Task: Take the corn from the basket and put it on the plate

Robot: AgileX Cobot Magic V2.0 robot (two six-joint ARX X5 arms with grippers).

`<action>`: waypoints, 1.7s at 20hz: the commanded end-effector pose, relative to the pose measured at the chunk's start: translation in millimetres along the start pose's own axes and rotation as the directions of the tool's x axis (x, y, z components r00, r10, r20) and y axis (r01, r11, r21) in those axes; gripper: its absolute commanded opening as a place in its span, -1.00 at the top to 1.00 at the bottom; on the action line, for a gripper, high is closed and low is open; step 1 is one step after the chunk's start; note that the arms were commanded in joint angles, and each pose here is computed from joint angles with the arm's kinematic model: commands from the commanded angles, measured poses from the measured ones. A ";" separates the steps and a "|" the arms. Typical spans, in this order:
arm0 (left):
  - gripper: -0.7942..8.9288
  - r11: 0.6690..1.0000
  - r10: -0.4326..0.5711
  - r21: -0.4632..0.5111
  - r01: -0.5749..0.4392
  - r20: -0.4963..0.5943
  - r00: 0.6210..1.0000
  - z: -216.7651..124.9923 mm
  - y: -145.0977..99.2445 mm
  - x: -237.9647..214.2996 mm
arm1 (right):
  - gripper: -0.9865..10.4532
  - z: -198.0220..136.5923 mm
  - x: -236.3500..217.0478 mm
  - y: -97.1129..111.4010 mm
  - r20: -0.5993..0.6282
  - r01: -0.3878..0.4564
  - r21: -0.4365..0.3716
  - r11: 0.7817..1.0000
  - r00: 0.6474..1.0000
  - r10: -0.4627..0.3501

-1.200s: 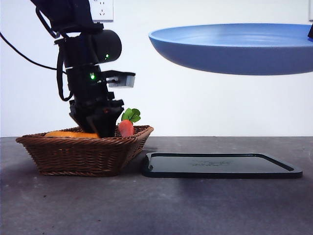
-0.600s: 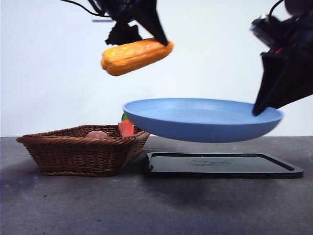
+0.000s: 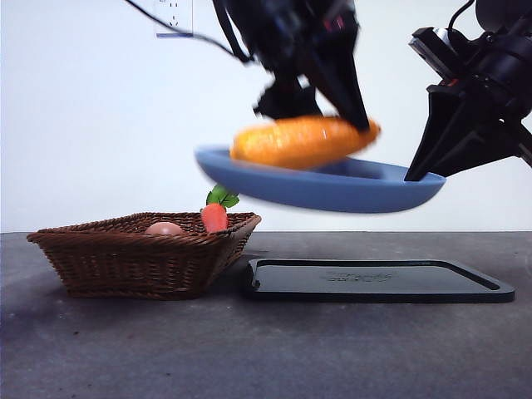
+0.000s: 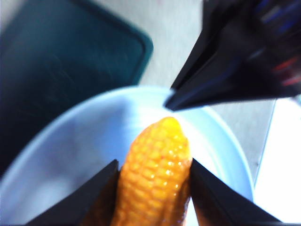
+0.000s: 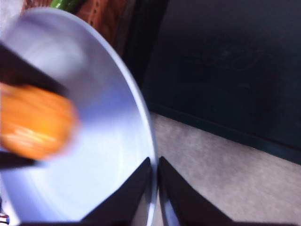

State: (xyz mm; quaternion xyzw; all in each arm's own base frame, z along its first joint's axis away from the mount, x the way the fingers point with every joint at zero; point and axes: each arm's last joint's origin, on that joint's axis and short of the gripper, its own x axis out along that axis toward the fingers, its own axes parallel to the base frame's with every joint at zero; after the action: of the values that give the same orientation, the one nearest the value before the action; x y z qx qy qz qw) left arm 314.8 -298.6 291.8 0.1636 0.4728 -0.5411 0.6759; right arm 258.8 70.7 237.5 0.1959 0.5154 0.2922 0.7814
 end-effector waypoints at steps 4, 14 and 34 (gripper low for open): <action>0.49 0.999 -0.022 0.039 0.024 -0.045 0.999 2.3 -3.1 22.8 | 0.83 6.4 -2.7 1.0 0.017 -0.011 -0.008 1.000 1.000 0.011; 0.21 0.999 -0.025 0.023 0.027 -0.054 0.998 2.5 -4.2 18.9 | 0.83 5.9 -4.0 -1.5 0.014 0.003 -0.005 1.000 1.000 -0.003; 0.22 0.995 0.086 0.028 -0.098 0.286 0.954 41.2 -41.0 -136.7 | 0.83 47.7 6.6 -55.9 0.050 0.137 0.093 0.986 0.989 -0.142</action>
State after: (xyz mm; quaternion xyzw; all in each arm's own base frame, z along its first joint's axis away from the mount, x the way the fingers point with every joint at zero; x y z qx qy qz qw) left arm 300.2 -261.1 435.5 0.1253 0.3543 -0.5369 0.7553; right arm 312.1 31.8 215.3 0.2053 0.5265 0.1997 0.8005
